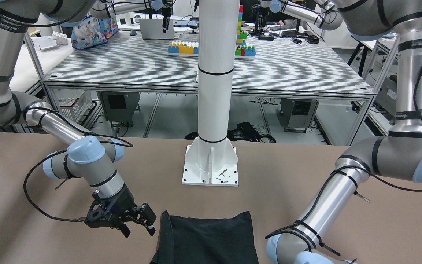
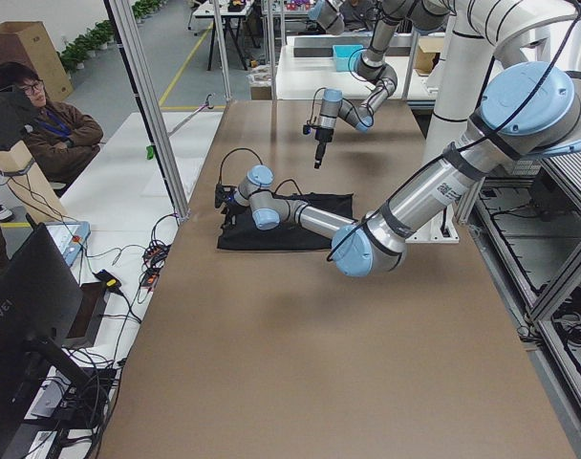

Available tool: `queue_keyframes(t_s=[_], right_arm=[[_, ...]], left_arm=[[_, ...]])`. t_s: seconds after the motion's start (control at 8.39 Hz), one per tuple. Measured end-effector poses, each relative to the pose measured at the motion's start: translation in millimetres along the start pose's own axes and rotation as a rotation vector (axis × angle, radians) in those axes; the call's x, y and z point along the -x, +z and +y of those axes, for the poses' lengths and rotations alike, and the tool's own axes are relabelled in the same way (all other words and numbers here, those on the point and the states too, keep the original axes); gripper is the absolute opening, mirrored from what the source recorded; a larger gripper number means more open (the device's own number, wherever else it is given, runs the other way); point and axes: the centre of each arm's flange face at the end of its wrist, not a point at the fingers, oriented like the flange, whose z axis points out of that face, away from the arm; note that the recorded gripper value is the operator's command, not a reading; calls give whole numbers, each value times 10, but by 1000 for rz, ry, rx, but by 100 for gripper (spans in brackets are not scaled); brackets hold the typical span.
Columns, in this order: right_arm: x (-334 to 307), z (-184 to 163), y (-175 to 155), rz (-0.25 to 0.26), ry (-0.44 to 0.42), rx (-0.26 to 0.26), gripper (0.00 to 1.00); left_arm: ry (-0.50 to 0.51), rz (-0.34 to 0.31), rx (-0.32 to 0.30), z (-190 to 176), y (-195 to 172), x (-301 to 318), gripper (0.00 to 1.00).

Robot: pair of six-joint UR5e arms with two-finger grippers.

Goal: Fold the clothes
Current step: 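Fold the shirt lengthwise with the right gripper toward the left gripper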

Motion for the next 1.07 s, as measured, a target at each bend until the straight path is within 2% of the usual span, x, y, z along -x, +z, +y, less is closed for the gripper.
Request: queue_keyframes(t_s=[0.24,0.48,0.83,1.07], right_arm=[[451,-89,97,110,-98,-46,95],[947,-107,289,228,-158,-82,95],[1453,-263,847,328,-173,-112,95],[1500,-359,1149,385,-182,-120,94]], left_arm=[[34,30,45,-138,-191,247,100],[48,41,69,-272,-336,530,100],[76,34,79,-402,-398,805,100],[86,36,87,-403,-412,884,100]])
